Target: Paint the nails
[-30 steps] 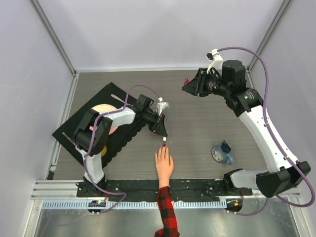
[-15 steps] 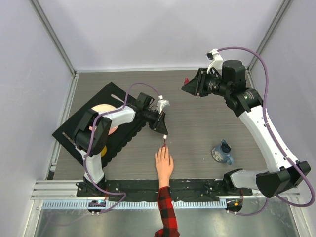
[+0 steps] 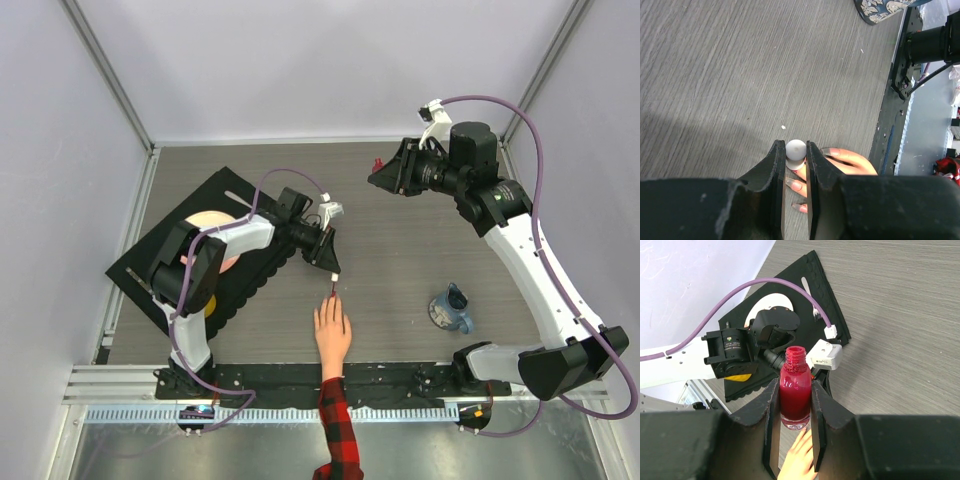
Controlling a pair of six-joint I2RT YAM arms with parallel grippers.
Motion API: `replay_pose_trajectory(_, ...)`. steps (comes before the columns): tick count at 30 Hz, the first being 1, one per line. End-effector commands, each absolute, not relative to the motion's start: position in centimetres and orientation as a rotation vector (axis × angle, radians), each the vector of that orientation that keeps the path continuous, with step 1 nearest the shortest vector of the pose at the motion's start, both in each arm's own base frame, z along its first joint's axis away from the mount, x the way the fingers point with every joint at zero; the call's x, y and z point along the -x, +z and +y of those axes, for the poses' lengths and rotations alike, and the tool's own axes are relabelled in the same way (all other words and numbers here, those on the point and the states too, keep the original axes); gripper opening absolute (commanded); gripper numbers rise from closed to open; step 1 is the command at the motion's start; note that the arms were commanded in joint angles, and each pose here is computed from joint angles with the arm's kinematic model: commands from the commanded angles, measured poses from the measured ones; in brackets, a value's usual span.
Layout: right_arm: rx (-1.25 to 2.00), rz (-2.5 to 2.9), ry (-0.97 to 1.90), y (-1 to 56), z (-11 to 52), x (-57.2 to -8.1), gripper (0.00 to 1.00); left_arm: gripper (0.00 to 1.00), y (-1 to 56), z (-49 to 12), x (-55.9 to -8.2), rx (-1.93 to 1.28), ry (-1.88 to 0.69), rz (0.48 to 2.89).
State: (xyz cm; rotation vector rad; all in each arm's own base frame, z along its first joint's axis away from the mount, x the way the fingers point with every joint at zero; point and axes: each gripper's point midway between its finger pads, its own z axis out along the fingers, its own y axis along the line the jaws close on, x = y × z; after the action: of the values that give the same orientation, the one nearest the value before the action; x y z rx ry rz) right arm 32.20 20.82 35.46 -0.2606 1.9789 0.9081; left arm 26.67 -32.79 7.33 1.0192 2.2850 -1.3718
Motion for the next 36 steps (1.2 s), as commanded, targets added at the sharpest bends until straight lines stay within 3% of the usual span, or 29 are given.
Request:
replay_pose_trajectory(1,0.282,1.893,0.927,37.7,20.9,-32.1,0.01,0.00,8.2,-33.4,-26.4,-1.052,-1.412,2.242)
replay_pose_trajectory(36,0.286,1.892,0.921,37.8,20.9,-32.2,0.01,0.00,6.7,-33.5,-26.0,-1.071,-1.395,2.270)
